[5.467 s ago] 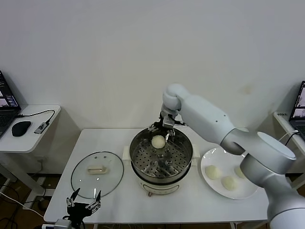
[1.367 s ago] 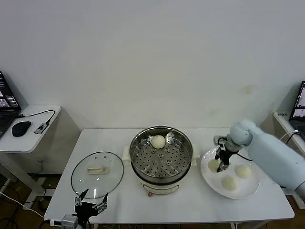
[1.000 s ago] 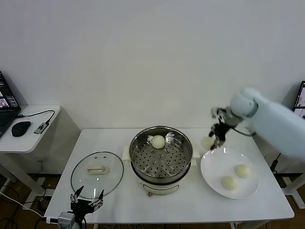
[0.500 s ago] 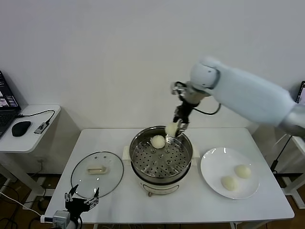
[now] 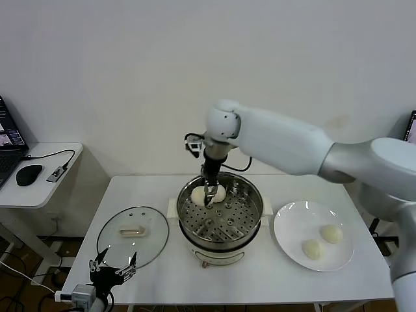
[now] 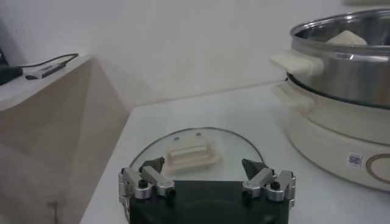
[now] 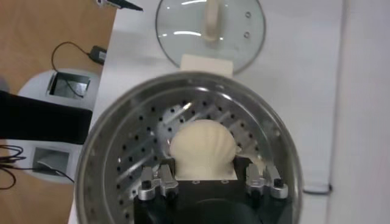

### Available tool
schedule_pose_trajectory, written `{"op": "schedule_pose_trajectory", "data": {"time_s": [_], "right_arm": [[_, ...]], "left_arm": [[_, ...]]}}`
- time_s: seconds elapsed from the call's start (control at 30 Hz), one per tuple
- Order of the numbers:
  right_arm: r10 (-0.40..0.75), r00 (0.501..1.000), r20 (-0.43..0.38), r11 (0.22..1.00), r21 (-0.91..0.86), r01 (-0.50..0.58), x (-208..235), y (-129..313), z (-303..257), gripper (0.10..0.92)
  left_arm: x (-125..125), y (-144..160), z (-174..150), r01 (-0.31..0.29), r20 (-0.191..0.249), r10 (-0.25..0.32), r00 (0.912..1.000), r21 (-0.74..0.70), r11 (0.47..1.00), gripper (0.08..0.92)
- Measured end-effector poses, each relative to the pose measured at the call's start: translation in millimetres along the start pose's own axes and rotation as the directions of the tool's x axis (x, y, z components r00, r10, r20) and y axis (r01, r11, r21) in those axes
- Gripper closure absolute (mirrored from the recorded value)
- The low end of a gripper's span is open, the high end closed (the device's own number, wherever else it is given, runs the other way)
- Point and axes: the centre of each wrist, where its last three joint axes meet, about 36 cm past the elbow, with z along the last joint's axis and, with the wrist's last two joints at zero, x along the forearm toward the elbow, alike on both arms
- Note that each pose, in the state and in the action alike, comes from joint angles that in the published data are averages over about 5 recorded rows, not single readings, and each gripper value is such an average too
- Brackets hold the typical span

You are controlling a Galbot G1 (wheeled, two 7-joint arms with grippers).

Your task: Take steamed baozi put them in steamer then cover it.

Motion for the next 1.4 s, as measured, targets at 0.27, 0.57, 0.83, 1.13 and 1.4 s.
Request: {"op": "schedule_pose_trajectory", "data": {"time_s": [0.27, 0.57, 0.83, 1.13, 1.4], "right_arm": [[-0.01, 1.0, -0.013, 1.0, 0.001, 0.01, -30.6, -0.7, -7.3, 0.437], [-0.001, 1.0, -0.025, 1.0, 0.011, 0.001, -46.5, 1.0, -13.4, 0.425], [0.014, 1.0, -0.025, 1.0, 0.006, -0.014, -49.2, 1.8, -10.6, 0.233], [0.031, 0.999, -0.01, 0.999, 0.02, -0.03, -16.9, 7.9, 3.1, 0.2], [0.074, 0.997, 0.002, 0.997, 0.021, -0.074, 50.7, 19.3, 53.5, 0.2]], "left_arm": [[0.8, -2.0, 1.5, -0.001, -0.005, 0.001, 1.0, 0.006, 1.0, 0.177], [2.6, -6.6, -0.4, -0.007, 0.001, 0.006, 1.0, 0.014, 1.0, 0.177], [3.6, -5.7, -0.3, -0.004, 0.0, 0.004, 1.0, 0.013, 1.0, 0.177], [3.8, -7.2, -2.8, -0.008, 0.008, 0.008, 0.9999, 0.018, 1.0, 0.177], [4.7, -5.7, -2.7, -0.011, 0.005, 0.011, 0.9999, 0.013, 1.0, 0.177]]}}
